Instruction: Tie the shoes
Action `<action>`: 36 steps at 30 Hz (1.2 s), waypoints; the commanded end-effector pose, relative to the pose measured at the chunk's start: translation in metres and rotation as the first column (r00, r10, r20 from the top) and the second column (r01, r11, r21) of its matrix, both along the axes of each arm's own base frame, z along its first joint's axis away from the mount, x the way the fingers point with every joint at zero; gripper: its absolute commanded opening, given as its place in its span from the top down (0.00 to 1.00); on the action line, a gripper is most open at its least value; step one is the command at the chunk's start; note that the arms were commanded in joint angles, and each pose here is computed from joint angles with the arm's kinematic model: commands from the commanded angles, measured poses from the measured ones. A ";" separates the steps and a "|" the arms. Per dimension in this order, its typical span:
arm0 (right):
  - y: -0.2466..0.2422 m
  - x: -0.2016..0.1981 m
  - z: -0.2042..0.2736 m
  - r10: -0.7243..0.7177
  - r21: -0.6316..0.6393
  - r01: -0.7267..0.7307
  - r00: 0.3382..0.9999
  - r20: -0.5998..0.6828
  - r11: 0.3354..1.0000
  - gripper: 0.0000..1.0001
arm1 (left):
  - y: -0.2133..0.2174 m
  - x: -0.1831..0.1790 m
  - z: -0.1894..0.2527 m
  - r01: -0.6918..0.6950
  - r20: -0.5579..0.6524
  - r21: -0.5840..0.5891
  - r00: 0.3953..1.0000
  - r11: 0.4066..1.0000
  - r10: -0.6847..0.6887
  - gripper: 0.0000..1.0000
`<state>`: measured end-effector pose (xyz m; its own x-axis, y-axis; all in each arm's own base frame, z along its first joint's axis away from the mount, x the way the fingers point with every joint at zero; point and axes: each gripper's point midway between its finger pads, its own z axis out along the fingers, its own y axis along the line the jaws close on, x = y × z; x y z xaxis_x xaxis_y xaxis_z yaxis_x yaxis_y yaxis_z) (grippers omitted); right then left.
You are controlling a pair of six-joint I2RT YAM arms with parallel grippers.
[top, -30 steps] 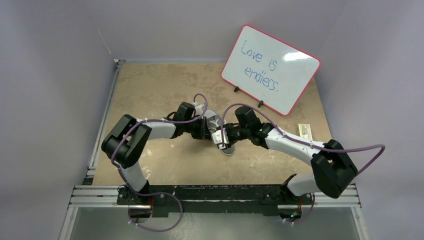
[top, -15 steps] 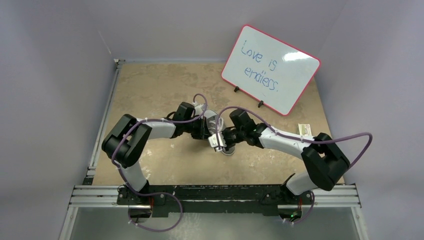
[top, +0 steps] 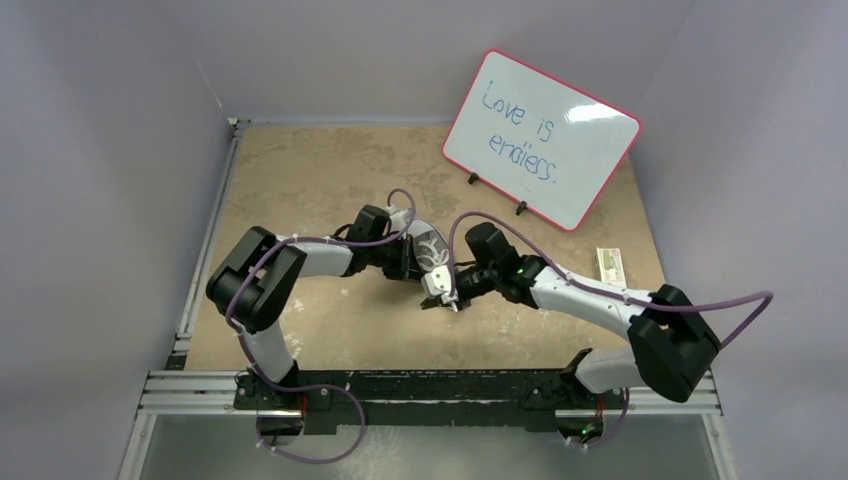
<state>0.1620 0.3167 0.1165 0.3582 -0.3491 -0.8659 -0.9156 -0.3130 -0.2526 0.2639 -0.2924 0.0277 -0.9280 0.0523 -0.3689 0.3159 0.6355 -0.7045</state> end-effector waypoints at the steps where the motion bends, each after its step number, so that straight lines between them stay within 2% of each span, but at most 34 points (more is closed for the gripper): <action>1: 0.009 -0.012 0.023 0.013 0.080 -0.005 0.995 -0.099 0.997 1.00 | -0.005 0.009 0.008 0.006 0.029 -0.035 1.000 0.999 -0.005 1.00; 2: 0.008 0.004 0.024 -0.092 0.068 0.098 0.992 -0.087 0.993 1.00 | -0.005 0.009 0.008 0.003 0.027 -0.035 1.000 0.999 -0.002 1.00; 3: 0.007 0.016 0.029 -0.176 0.076 0.181 0.982 -0.071 0.981 0.90 | -0.005 0.009 0.008 0.002 0.028 -0.035 1.000 0.999 -0.001 1.00; 4: 0.003 0.027 0.034 -0.242 0.090 0.245 0.969 -0.039 0.965 0.75 | -0.004 0.009 0.008 -0.001 0.029 -0.033 1.000 0.999 0.002 1.00; 5: -0.003 0.036 0.041 -0.284 0.118 0.282 0.959 -0.001 0.952 0.66 | -0.004 0.009 0.008 -0.003 0.029 -0.034 1.000 0.999 0.004 1.00; 9: -0.026 0.054 0.048 -0.323 0.153 0.304 0.939 0.119 0.940 0.55 | -0.005 0.010 0.010 -0.009 0.032 -0.041 0.999 0.999 0.011 1.00; 12: -0.041 0.066 0.041 -0.333 0.110 0.320 0.934 0.133 0.941 0.49 | -0.005 0.010 0.011 -0.008 0.034 -0.042 0.999 0.999 0.010 1.00; 15: -0.058 0.093 0.048 -0.467 0.129 0.456 0.881 0.075 0.881 0.45 | -0.006 0.010 0.011 -0.003 0.030 -0.043 1.000 0.999 0.004 1.00; 17: -0.071 0.115 0.053 -0.596 0.144 0.593 0.802 -0.023 0.792 0.33 | -0.007 0.013 0.013 -0.003 0.035 -0.045 0.999 0.999 0.005 1.00; 18: -0.072 0.118 0.053 -0.617 0.139 0.622 0.783 -0.078 0.771 0.31 | -0.008 0.013 0.013 -0.002 0.034 -0.046 0.999 0.999 0.003 1.00; 22: -0.069 0.114 0.036 -0.579 0.017 0.615 0.752 -0.316 0.789 0.34 | -0.008 0.011 0.011 0.004 0.029 -0.046 1.000 0.999 -0.003 1.00; 25: -0.064 0.105 0.030 -0.472 0.040 0.523 0.797 -0.377 0.852 0.36 | -0.007 0.008 0.009 0.011 0.024 -0.043 1.000 0.999 -0.010 1.00; 27: -0.066 0.112 0.024 -0.461 0.061 0.496 0.840 -0.286 0.866 0.37 | -0.006 0.007 0.008 0.013 0.020 -0.042 1.000 0.999 -0.013 1.00; 30: -0.074 0.133 0.015 -0.452 0.055 0.451 0.892 -0.002 0.891 0.38 | -0.006 0.006 0.007 0.023 0.017 -0.038 1.000 0.999 -0.022 1.00; 32: -0.078 0.141 0.011 -0.412 0.028 0.413 0.900 0.143 0.910 0.36 | -0.006 0.004 0.008 0.028 0.015 -0.040 1.000 0.999 -0.027 1.00; 36: -0.080 0.151 -0.001 -0.322 -0.052 0.353 0.898 0.301 0.934 0.35 | -0.006 0.004 0.008 0.039 0.013 -0.039 0.999 0.998 -0.039 1.00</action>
